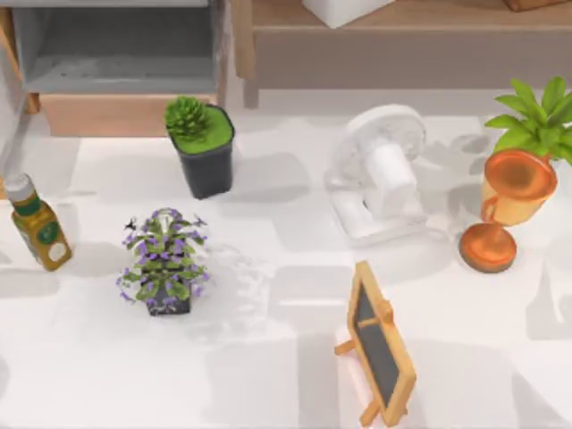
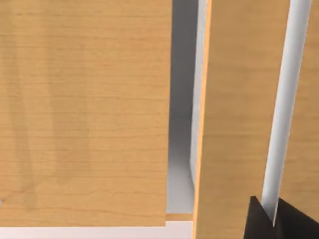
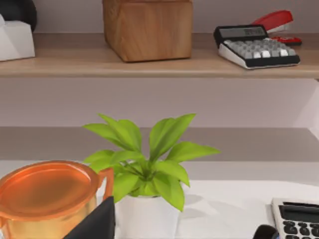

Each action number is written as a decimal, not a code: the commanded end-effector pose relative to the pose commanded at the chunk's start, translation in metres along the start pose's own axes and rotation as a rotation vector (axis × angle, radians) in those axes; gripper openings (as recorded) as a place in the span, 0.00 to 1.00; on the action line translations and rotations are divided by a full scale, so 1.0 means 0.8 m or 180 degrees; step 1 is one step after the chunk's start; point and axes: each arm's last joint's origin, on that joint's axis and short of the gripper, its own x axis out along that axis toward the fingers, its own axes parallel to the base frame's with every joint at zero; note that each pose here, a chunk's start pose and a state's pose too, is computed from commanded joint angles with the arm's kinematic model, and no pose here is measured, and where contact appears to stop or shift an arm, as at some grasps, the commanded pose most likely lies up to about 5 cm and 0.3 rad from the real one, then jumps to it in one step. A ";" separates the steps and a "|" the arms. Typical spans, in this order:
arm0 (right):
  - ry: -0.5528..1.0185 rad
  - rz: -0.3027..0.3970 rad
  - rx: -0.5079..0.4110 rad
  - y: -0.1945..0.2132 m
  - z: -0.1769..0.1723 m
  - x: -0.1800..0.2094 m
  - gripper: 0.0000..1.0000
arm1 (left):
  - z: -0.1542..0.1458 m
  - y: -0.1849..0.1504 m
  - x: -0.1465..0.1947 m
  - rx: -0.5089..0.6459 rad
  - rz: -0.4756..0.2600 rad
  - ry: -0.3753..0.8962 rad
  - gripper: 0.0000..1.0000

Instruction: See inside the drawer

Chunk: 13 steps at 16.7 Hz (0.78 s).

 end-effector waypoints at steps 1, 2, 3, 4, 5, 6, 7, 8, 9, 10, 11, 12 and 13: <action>0.0000 0.0000 0.0000 0.000 0.000 0.000 1.00 | 0.000 0.000 -0.012 0.0001 0.0004 0.0002 0.00; 0.0000 0.0000 0.0000 0.000 0.000 0.000 1.00 | -0.001 0.000 -0.025 0.0005 0.0011 0.0014 0.00; 0.0000 0.0000 0.0000 0.000 0.000 0.000 1.00 | -0.001 0.001 -0.037 0.0010 0.0016 0.0029 0.00; 0.0000 0.0000 0.0000 0.000 0.000 0.000 1.00 | -0.001 0.001 -0.046 0.0016 0.0020 0.0042 0.00; 0.0000 0.0000 0.0000 0.000 0.000 0.000 1.00 | -0.001 0.001 -0.053 0.0023 0.0025 0.0052 0.00; 0.0000 0.0000 0.0000 0.000 0.000 0.000 1.00 | -0.001 0.001 -0.055 0.0027 0.0028 0.0055 0.00; 0.0000 0.0000 0.0000 0.000 0.000 0.000 1.00 | -0.001 0.001 -0.055 0.0027 0.0028 0.0055 0.00; 0.0000 0.0000 0.0000 0.000 0.000 0.000 1.00 | -0.001 0.001 -0.055 0.0027 0.0028 0.0055 0.00; 0.0000 0.0000 0.0000 0.000 0.000 0.000 1.00 | -0.001 0.001 -0.055 0.0027 0.0028 0.0055 0.00; 0.0000 0.0000 0.0000 0.000 0.000 0.000 1.00 | -0.001 0.001 -0.055 0.0027 0.0028 0.0055 0.08; 0.0000 0.0000 0.0000 0.000 0.000 0.000 1.00 | -0.001 0.001 -0.055 0.0027 0.0028 0.0055 0.15; 0.0000 0.0000 0.0000 0.000 0.000 0.000 1.00 | -0.001 0.001 -0.055 0.0027 0.0028 0.0055 0.23; 0.0000 0.0000 0.0000 0.000 0.000 0.000 1.00 | -0.001 0.001 -0.055 0.0027 0.0028 0.0055 0.30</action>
